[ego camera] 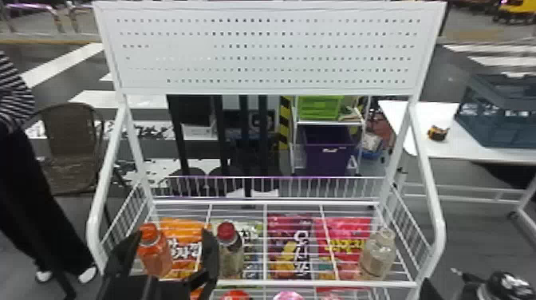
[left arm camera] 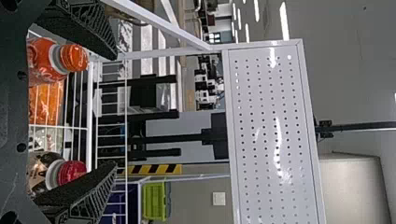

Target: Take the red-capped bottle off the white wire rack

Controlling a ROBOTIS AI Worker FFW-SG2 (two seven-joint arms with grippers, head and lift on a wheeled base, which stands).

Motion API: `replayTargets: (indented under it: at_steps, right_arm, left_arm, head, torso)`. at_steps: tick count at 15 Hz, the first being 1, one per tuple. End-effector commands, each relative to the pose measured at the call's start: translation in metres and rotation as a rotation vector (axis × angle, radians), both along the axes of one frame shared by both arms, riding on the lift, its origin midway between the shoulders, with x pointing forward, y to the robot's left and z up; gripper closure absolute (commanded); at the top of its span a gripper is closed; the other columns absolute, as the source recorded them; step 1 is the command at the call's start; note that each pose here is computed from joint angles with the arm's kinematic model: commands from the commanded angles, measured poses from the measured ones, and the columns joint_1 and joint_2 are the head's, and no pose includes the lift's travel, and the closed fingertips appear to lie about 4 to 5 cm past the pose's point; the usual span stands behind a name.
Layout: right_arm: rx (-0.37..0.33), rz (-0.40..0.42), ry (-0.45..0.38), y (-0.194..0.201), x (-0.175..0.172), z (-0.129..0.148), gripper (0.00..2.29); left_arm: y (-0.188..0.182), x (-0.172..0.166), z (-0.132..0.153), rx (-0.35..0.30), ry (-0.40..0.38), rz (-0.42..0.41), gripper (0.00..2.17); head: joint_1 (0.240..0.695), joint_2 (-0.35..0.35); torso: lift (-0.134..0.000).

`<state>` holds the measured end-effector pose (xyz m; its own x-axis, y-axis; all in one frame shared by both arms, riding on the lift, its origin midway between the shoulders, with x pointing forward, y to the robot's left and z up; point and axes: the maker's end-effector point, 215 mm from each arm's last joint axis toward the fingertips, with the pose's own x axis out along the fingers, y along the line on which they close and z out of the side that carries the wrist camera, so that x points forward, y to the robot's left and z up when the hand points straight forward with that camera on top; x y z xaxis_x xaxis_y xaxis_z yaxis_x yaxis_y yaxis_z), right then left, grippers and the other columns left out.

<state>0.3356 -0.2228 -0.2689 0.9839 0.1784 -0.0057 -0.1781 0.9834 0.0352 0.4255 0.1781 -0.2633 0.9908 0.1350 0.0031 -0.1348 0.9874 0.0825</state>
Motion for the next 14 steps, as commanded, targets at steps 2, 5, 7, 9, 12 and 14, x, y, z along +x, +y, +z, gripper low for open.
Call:
replayTargets:
  at_steps: [2, 5, 7, 9, 12, 14]
  right_arm:
    - [0.001, -0.001, 0.002, 0.000, 0.000, -0.001, 0.48]
    - [0.000, -0.002, 0.006, -0.001, -0.001, -0.002, 0.48]
    - [0.000, -0.002, 0.005, -0.001, 0.000, -0.001, 0.48]
    - [0.000, -0.002, 0.005, -0.001, 0.000, -0.001, 0.48]
    - [-0.001, -0.001, 0.006, 0.000, -0.001, -0.002, 0.48]
    - [0.000, -0.002, 0.005, -0.001, 0.000, -0.001, 0.48]
  left_arm:
    - [0.000, 0.000, -0.001, 0.002, 0.000, -0.003, 0.07]
    - [0.000, 0.000, -0.002, 0.005, 0.002, -0.004, 0.07]
    - [0.000, 0.000, -0.003, 0.005, 0.005, -0.004, 0.07]
    - [0.000, 0.000, -0.004, 0.005, 0.005, -0.003, 0.07]
    - [-0.013, 0.000, -0.010, -0.073, -0.056, -0.032, 0.07]
    - [-0.038, -0.007, -0.032, -0.114, -0.093, -0.065, 0.07]
  head:
    - [0.499, 0.000]
    - [0.499, 0.000]
    - [0.499, 0.000]
    - [0.499, 0.000]
    - [0.499, 0.000]
    - [0.499, 0.000]
  torso:
    - [0.000]
    - [0.000]
    - [0.000]
    - [0.000]
    - [0.000]
    - [0.000]
